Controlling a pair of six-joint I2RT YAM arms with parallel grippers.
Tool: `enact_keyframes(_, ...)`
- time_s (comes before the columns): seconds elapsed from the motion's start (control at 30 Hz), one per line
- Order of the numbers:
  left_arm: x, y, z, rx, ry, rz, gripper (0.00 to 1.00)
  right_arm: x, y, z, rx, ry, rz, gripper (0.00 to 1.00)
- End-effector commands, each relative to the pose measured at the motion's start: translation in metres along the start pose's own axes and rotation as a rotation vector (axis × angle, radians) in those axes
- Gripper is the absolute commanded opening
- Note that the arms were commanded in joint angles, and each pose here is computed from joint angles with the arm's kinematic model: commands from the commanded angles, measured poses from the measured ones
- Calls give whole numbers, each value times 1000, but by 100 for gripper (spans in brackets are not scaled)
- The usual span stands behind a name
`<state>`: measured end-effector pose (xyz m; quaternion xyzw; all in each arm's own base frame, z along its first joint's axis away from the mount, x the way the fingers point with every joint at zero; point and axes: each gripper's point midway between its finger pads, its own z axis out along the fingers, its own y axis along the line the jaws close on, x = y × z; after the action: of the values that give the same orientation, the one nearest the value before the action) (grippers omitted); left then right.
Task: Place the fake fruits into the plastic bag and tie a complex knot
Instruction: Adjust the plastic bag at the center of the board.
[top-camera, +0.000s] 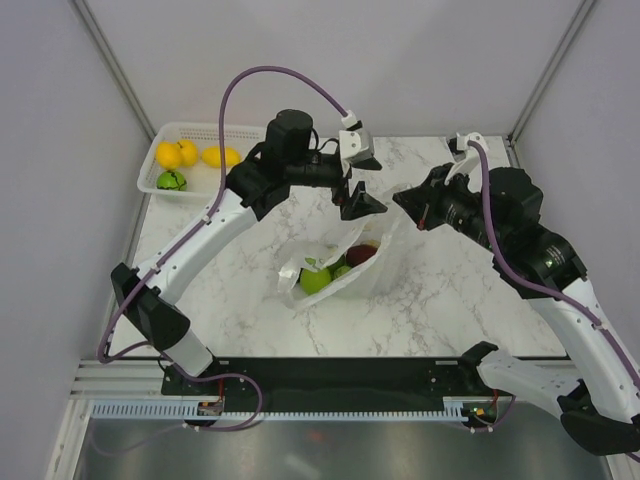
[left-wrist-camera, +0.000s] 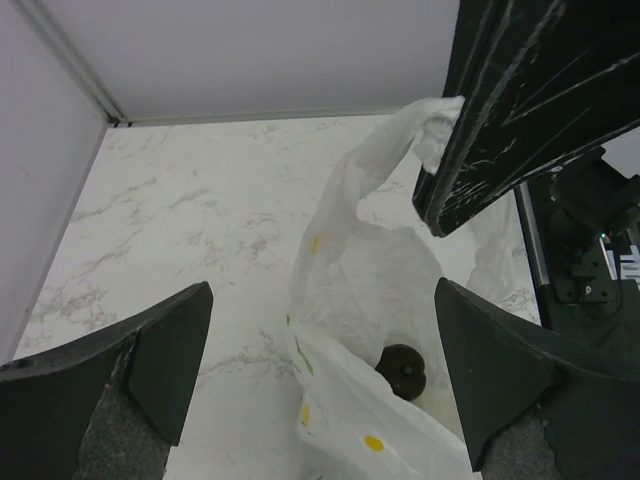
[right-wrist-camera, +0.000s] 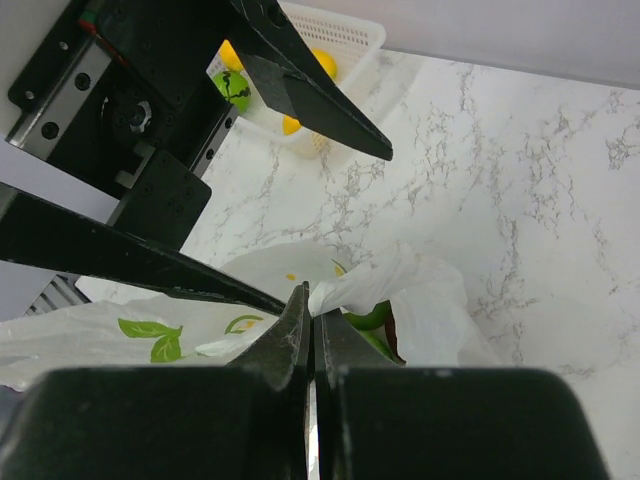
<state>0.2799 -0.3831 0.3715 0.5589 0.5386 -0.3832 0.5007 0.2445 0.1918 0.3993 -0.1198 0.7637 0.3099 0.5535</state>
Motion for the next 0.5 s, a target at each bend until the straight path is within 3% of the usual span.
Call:
enact_keyframes(0.0, -18, -15, 12, 142, -110, 67, 100, -7, -2, -3, 8, -39, -24, 0)
enact_keyframes(0.47, 0, -67, 31, 353, -122, -8, 99, -9, 8, -5, -56, -38, -90, 0)
